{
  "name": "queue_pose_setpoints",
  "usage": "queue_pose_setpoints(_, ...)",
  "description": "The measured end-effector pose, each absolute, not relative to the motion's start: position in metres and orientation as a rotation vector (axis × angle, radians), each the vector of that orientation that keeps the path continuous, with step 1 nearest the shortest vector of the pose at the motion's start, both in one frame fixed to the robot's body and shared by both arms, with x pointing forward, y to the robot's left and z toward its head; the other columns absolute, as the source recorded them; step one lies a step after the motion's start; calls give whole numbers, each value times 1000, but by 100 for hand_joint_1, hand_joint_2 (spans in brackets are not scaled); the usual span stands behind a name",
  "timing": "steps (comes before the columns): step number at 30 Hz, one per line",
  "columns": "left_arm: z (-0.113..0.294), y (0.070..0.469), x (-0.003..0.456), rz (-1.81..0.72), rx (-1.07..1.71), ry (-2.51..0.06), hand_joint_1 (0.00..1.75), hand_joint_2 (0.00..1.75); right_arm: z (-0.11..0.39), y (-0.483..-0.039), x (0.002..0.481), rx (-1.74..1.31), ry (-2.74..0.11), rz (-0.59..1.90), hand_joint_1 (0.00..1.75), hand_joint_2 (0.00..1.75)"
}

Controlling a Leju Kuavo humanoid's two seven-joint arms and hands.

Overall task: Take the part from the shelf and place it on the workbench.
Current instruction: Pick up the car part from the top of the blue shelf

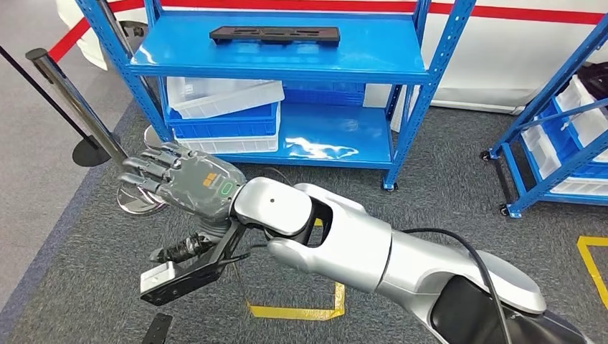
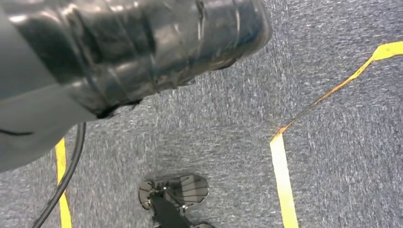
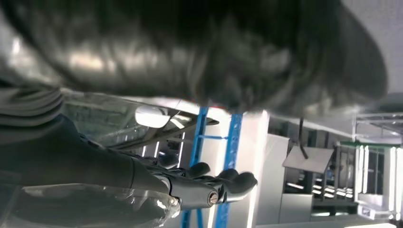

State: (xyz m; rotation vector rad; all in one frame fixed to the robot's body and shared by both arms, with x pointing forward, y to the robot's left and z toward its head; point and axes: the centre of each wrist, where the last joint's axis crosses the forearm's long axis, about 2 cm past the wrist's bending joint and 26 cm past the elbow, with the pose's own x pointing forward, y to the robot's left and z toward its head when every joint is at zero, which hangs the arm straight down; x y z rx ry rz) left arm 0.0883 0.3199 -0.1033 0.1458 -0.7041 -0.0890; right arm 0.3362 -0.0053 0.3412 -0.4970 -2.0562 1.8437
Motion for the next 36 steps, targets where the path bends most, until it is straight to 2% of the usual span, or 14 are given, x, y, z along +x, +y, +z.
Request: queue_pose_setpoints(36,-104,319,84,-77,133,-707,0,0,329,-4,334,-670,-2078,1806,0,0)
